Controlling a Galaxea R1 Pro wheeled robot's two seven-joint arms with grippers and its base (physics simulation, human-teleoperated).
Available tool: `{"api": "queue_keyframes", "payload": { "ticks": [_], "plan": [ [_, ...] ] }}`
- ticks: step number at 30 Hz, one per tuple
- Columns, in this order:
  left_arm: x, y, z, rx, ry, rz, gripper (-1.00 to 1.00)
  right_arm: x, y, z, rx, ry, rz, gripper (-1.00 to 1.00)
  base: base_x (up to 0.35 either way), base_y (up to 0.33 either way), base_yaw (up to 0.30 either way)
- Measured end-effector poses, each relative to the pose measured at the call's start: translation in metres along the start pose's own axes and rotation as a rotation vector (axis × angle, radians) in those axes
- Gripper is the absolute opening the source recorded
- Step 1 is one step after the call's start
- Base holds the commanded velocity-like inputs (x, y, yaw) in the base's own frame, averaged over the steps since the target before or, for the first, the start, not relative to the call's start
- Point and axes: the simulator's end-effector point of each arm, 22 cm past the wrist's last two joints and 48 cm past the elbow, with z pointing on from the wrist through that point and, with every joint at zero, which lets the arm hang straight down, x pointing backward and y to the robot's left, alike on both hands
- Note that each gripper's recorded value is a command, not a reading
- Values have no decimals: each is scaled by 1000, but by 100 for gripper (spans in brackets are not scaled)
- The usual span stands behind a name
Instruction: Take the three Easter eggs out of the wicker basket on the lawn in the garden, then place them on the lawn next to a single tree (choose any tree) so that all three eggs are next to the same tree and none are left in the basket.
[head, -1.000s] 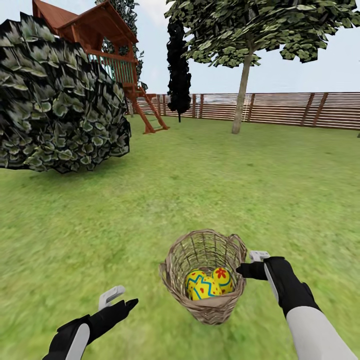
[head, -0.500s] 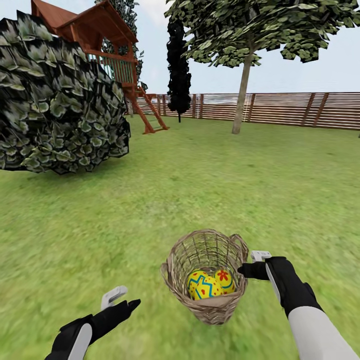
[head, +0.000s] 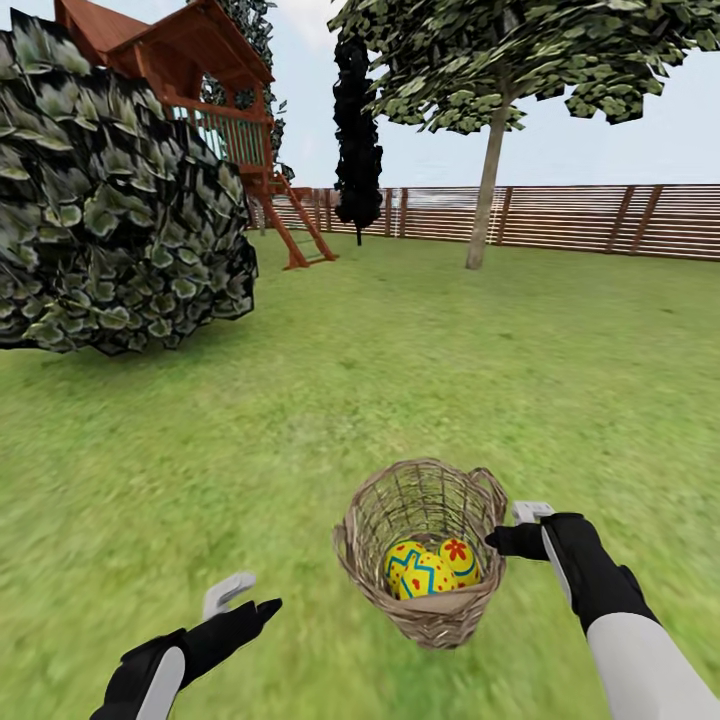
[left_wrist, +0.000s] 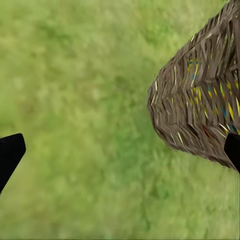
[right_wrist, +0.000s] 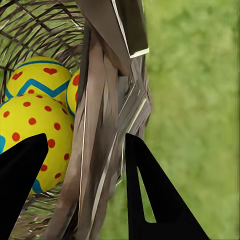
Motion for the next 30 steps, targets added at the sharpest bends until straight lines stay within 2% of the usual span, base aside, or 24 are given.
{"api": "queue_keyframes", "payload": {
  "ticks": [4,8,11,15,30],
  "plan": [
    [0,0,0,0,0,1,100,0,-2,0,2,0,1,-100,342,-3,0],
    [1,-2,1,2,3,5,100,-1,-18,-3,26,-1,-2,-100,340,-73,0],
    [2,-3,1,4,5,8,100,-2,-19,-4,21,-5,3,-100,337,-101,0],
    [2,-3,1,3,4,8,100,-20,-23,-14,32,-50,-3,-100,336,-111,-55],
    [3,-5,2,5,7,13,100,-23,-26,-16,41,-56,-10,-100,325,-115,-257]
  ]
}}
